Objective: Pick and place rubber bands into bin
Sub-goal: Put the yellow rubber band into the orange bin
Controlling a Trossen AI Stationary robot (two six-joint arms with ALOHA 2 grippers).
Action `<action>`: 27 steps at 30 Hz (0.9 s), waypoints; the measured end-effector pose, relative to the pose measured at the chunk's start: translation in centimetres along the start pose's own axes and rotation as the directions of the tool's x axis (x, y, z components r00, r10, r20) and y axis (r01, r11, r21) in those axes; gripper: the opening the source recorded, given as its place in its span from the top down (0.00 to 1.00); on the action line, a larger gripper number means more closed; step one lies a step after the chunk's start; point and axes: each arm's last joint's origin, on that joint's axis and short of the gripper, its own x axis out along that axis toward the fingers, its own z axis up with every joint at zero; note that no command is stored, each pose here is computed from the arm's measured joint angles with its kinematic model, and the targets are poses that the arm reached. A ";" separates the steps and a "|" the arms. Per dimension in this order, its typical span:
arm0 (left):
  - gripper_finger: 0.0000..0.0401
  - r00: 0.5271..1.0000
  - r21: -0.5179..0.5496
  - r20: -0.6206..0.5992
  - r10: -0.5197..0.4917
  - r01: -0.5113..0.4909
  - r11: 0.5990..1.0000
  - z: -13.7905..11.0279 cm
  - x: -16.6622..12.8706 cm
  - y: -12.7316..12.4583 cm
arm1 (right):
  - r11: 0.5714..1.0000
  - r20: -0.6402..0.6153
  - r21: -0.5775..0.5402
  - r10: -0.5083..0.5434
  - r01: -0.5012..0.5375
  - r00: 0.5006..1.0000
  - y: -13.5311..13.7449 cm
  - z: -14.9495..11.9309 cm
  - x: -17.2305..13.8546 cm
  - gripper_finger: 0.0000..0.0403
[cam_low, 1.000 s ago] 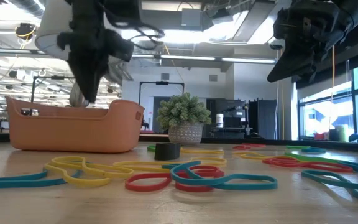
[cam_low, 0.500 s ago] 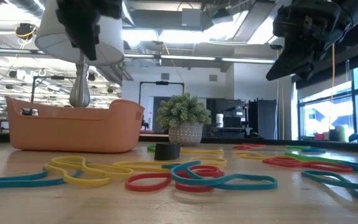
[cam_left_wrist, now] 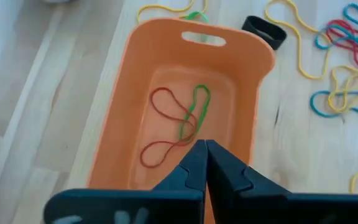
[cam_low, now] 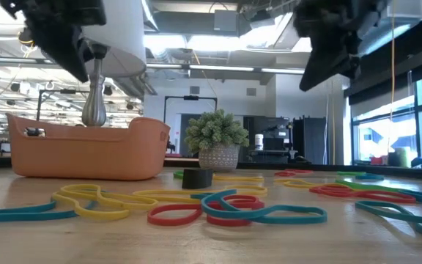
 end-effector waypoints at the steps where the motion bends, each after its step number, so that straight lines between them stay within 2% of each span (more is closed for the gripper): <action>1: 1.00 1.000 0.010 0.007 0.001 -0.001 1.000 -0.6 -0.1 0.4 | 0.999 -0.028 0.017 -0.027 0.028 0.999 0.5 0.3 0.4 1.00; 5: 1.00 0.998 0.024 0.058 -0.017 0.016 1.000 -2.1 -0.8 1.6 | 0.990 -0.139 0.087 -0.095 0.108 0.986 2.2 1.3 1.9 1.00; 7: 1.00 0.991 0.018 0.123 -0.059 0.057 0.998 -1.9 -1.7 2.0 | 0.984 -0.187 0.125 -0.106 0.130 0.977 3.0 1.6 2.8 0.99; 11: 1.00 0.978 -0.014 0.204 -0.046 0.050 0.999 -2.2 -3.0 2.7 | 0.972 -0.246 0.143 -0.146 0.185 0.958 3.9 1.5 4.7 0.98; 17: 1.00 0.952 -0.029 0.304 -0.044 0.056 0.998 -1.9 -3.8 3.0 | 0.929 -0.383 0.221 -0.196 0.296 0.903 3.2 0.8 8.7 0.91; 23: 1.00 0.914 -0.023 0.402 -0.060 0.075 0.997 -0.8 -4.1 2.8 | 0.915 -0.454 0.218 -0.212 0.338 0.865 2.8 0.0 12.0 0.80; 27: 1.00 0.916 -0.026 0.398 -0.059 0.075 0.997 -0.6 -3.8 2.8 | 0.911 -0.470 0.204 -0.230 0.358 0.852 2.7 -0.6 13.3 0.76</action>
